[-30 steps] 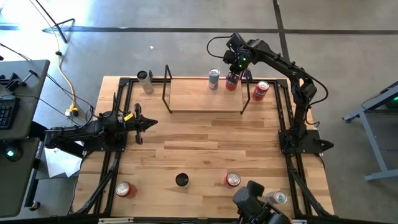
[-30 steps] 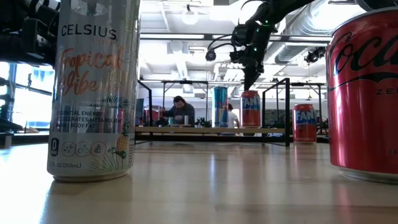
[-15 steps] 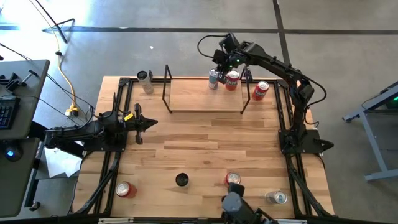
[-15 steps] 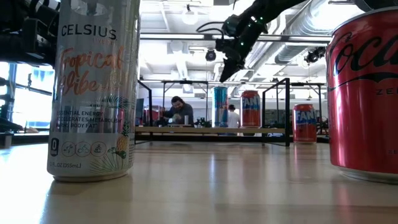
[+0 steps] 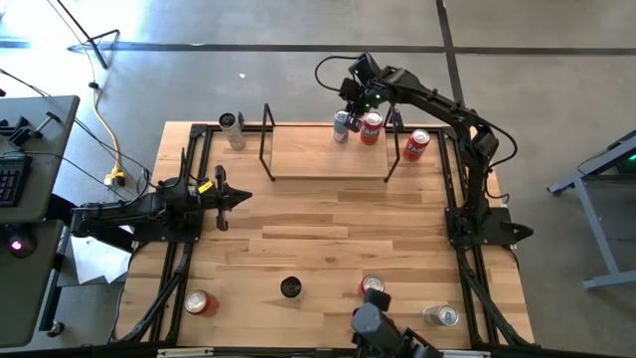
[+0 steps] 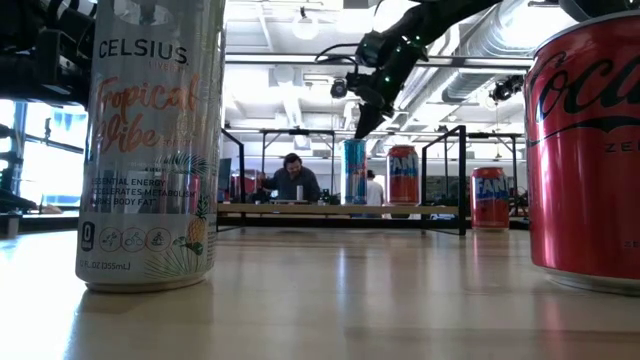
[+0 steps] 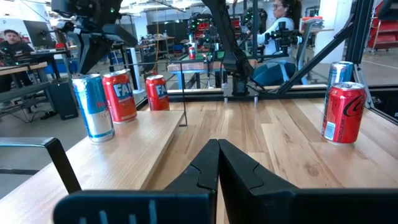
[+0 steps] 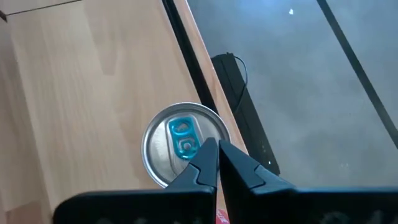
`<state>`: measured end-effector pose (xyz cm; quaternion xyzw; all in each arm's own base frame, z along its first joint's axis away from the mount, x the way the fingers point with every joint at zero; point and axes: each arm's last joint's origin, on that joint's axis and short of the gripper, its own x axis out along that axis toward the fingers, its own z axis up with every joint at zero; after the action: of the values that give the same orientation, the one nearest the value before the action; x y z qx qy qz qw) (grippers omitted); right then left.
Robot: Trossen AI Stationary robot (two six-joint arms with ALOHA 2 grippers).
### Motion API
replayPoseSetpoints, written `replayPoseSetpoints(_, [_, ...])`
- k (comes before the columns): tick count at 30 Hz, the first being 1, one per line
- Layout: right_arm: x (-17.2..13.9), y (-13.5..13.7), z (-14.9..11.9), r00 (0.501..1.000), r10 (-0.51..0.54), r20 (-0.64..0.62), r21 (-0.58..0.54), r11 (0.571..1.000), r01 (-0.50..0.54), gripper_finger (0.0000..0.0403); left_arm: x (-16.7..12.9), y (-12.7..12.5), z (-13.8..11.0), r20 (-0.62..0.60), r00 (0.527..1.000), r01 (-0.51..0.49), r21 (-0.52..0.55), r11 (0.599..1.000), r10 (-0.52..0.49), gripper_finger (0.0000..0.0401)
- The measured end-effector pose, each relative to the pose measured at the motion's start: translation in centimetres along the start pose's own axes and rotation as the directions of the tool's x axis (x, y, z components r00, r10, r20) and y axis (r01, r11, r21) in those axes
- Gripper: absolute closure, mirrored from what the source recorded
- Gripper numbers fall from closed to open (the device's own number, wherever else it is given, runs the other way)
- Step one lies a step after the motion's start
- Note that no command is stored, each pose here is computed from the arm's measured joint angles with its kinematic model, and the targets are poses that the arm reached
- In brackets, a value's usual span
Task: Place canned beverage on shelf
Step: Adjust the soda cans on the shelf
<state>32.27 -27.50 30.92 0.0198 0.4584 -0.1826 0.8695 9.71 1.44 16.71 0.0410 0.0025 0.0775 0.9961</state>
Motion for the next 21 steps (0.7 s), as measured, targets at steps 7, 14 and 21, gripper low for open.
replayPoseSetpoints(7, [-0.01, 0.06, -0.36, 0.999, -0.015, -0.046, 0.046, 0.999, 0.017, 0.0403, 0.00, 0.00, 0.00, 0.000, 1.000, 0.000, 0.000, 1.000, 0.000, 0.0401])
replayPoseSetpoints(14, [-0.07, 0.02, -0.57, 0.995, -0.053, -0.082, 0.084, 0.995, 0.060, 0.0403, 0.00, 0.00, 0.00, 0.000, 1.000, 0.000, 0.000, 1.000, 0.000, 0.0401])
replayPoseSetpoints(21, [-0.07, 0.10, -0.56, 0.995, -0.050, -0.084, 0.103, 0.993, 0.059, 0.0403, 0.00, 0.00, 0.00, 0.000, 1.000, 0.000, 0.000, 1.000, 0.000, 0.0401])
